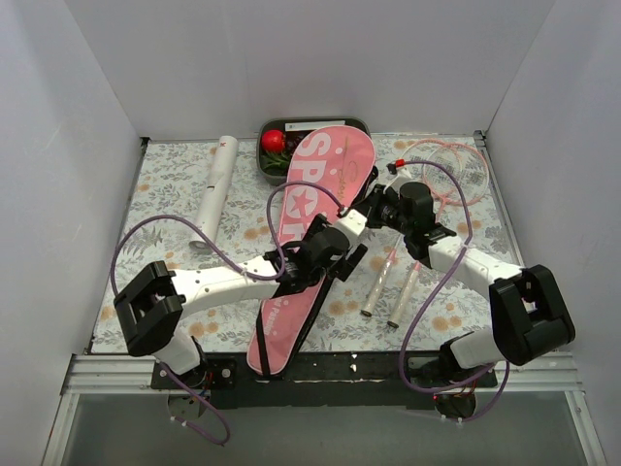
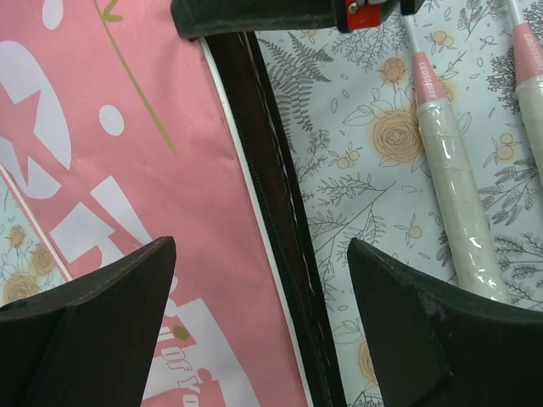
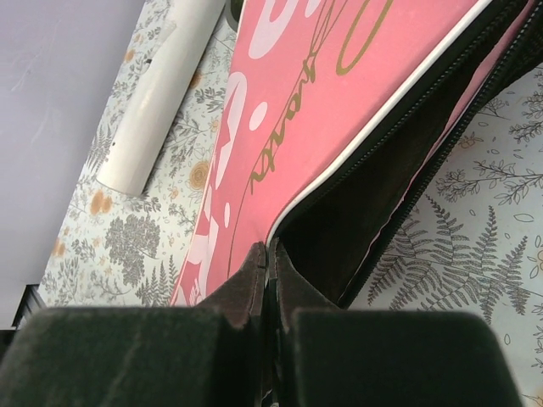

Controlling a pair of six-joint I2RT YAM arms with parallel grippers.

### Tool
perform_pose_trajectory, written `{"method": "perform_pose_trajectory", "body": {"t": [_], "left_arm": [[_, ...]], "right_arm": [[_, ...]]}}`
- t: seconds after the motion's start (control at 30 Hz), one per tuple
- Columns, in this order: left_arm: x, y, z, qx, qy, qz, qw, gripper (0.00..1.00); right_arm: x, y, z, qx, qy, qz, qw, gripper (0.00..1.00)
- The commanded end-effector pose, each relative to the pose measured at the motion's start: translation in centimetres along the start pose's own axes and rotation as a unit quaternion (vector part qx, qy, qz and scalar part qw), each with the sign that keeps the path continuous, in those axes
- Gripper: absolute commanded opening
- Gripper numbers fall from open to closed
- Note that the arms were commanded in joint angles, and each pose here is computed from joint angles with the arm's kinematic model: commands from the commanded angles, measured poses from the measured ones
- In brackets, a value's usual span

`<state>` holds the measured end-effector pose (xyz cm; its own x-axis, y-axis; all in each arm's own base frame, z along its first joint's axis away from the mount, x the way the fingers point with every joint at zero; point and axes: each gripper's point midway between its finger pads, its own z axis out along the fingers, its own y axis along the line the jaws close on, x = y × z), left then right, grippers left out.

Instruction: Pack up the badminton gear

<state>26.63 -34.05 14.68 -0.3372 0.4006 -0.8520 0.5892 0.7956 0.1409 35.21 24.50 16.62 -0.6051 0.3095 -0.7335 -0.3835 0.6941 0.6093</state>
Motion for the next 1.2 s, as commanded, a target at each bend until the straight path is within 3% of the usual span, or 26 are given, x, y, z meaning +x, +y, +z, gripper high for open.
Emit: {"method": "perform_pose_trajectory", "body": {"t": [0.0, 0.4, 0.63, 0.93, 1.0, 1.03, 1.1, 1.17], "left_arm": [[-2.0, 0.6, 0.0, -0.056, -0.029, 0.021, 0.998, 0.82], [0.5, 3.5, 0.1, -0.199, -0.013, 0.069, 0.977, 0.74], [0.3, 4.0, -2.3, -0.210, -0.026, 0.049, 0.976, 0.72], [2.8, 4.5, -5.4, -0.201, -0.005, 0.007, 0.980, 0.44], [3.0, 4.2, -5.5, -0.187, -0.003, -0.004, 0.982, 0.30], [3.2, 4.1, -5.5, -0.183, -0.001, -0.005, 0.983, 0.14], [3.4, 3.7, -5.5, -0.170, 0.001, -0.013, 0.985, 0.02], [3.8, 3.4, -5.4, -0.161, 0.005, -0.015, 0.987, 0.00]], "right_arm": [[-3.9, 3.4, -0.8, -0.043, -0.048, -0.032, 0.997, 0.01], [-5.2, 4.7, -2.1, -0.051, -0.065, -0.037, 0.996, 0.01], [-5.4, 4.6, -2.1, -0.045, -0.064, -0.040, 0.996, 0.01], [-5.6, 4.5, -1.7, -0.041, -0.065, -0.041, 0.996, 0.01], [-5.5, 4.3, -1.6, -0.039, -0.063, -0.040, 0.996, 0.01], [-5.5, 4.3, -1.7, -0.038, -0.064, -0.040, 0.996, 0.01], [-5.5, 4.2, -1.7, -0.036, -0.064, -0.040, 0.996, 0.01], [-5.4, 4.1, -1.6, -0.033, -0.063, -0.041, 0.997, 0.01]]}}
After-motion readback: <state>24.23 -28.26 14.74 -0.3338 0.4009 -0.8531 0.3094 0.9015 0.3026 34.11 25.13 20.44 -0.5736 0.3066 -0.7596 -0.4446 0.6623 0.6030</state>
